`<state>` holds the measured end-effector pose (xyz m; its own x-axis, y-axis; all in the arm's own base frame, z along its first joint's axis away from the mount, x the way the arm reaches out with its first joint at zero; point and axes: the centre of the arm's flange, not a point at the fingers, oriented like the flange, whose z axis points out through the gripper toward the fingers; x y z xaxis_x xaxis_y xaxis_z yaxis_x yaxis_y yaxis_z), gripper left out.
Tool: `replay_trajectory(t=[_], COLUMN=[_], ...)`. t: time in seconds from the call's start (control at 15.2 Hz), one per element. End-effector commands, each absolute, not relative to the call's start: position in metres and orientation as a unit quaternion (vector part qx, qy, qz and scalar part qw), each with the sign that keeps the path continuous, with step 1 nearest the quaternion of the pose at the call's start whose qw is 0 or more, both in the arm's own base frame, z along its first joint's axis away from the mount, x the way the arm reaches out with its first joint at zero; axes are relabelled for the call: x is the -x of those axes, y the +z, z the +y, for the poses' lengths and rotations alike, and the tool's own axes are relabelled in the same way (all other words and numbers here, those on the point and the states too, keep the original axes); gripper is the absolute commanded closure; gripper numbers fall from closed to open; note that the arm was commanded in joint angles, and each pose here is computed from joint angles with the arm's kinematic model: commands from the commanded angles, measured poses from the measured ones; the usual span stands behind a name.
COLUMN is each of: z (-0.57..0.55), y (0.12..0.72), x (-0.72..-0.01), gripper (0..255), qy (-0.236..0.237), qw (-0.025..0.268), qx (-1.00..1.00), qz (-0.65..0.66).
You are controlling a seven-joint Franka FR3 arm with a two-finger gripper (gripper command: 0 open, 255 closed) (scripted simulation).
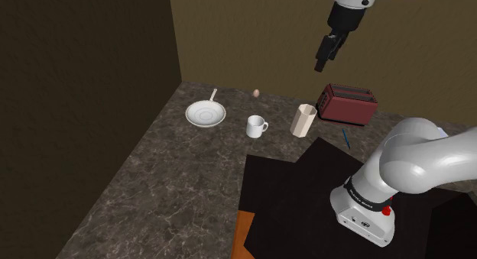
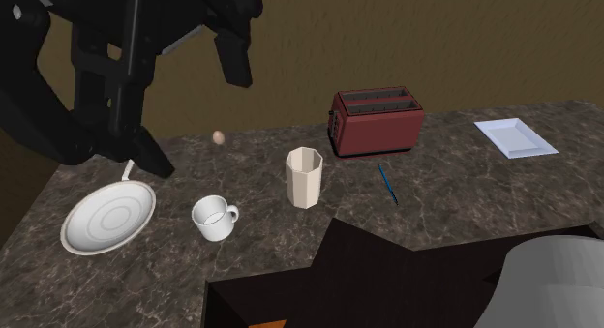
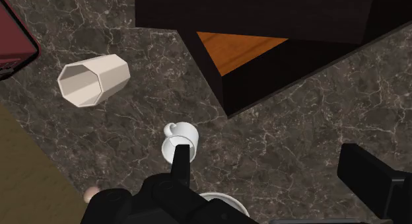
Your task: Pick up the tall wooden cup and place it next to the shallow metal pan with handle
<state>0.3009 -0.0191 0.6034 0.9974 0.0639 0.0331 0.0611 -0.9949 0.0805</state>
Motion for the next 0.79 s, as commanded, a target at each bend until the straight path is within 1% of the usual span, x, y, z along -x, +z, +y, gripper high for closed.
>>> replay_trajectory(t=[0.0, 0.73], z=[-0.019, -0.108], y=[0.603, 0.489], x=[-0.301, -0.322], gripper=[0, 0], qy=[0.018, 0.023], qw=[0.040, 0.030], qx=[-0.999, -0.999], qz=[0.031, 0.026])
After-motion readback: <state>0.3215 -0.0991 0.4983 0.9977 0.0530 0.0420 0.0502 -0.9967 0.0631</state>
